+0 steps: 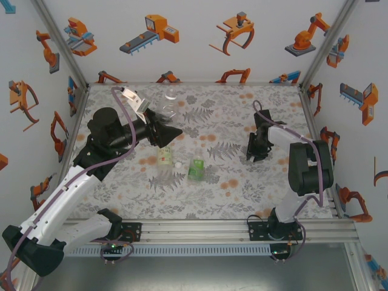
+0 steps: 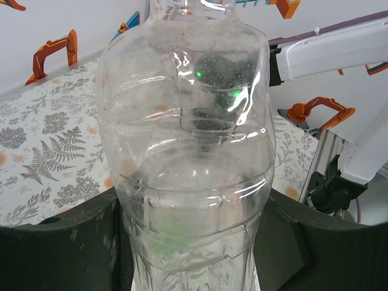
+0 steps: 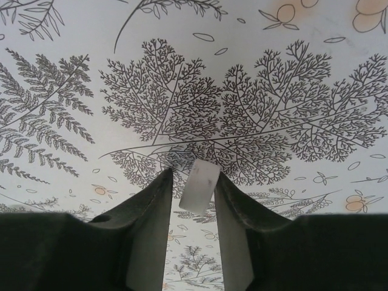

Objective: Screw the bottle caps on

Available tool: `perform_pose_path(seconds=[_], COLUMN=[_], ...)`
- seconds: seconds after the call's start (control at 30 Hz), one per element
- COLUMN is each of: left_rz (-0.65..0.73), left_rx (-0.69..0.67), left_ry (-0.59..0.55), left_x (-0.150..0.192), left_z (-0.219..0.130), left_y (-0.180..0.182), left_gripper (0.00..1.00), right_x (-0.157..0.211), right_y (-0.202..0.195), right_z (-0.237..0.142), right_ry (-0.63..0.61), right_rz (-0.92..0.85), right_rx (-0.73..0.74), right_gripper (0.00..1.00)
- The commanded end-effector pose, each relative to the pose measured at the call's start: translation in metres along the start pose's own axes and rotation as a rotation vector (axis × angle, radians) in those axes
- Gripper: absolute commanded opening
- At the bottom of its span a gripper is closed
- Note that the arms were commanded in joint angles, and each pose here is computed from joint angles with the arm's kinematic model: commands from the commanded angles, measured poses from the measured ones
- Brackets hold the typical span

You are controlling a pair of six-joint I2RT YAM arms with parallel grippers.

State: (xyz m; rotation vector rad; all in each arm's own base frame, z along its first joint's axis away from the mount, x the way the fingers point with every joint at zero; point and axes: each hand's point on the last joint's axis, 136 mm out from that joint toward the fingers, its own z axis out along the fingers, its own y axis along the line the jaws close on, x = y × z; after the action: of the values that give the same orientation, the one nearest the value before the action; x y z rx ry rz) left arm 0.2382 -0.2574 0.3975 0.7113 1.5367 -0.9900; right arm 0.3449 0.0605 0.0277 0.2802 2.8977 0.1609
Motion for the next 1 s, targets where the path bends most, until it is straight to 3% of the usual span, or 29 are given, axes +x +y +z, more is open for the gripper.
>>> perform_pose_path(seconds=[0.0, 0.2, 0.47, 0.63, 0.83, 0.97], left_rz=[0.024, 0.023, 0.014, 0.012, 0.004, 0.000], left_rx=[0.001, 0.001, 0.012, 0.023, 0.038, 0.046], left_ry=[-0.042, -0.040, -0.046, -0.048, -0.041, -0.035], left_x=[-0.015, -0.014, -0.015, -0.017, -0.018, -0.018], left_z=[-0.006, -0.006, -0.003, -0.001, 0.001, 0.003], left_y=[-0.004, -0.003, -0.003, -0.005, -0.006, -0.007], left_gripper=[0.00, 0.00, 0.00, 0.00, 0.00, 0.00], right_x=[0.002, 0.005, 0.024, 0.038, 0.065, 0.081], right_y=[0.000, 0.010, 0.082, 0.097, 0.078, 0.057], right_z=[0.000, -0.005, -0.009, -0.005, 0.008, 0.008], right_ry=[-0.004, -0.015, -0.033, -0.037, 0.012, 0.023], right_rz=[-0.006, 0.029, 0.126, 0.218, 0.253, 0.254], right_rx=[0.004, -0.059, -0.424, -0.567, -0.496, -0.395], right_gripper=[0.29, 0.20, 0.19, 0.21, 0.33, 0.35])
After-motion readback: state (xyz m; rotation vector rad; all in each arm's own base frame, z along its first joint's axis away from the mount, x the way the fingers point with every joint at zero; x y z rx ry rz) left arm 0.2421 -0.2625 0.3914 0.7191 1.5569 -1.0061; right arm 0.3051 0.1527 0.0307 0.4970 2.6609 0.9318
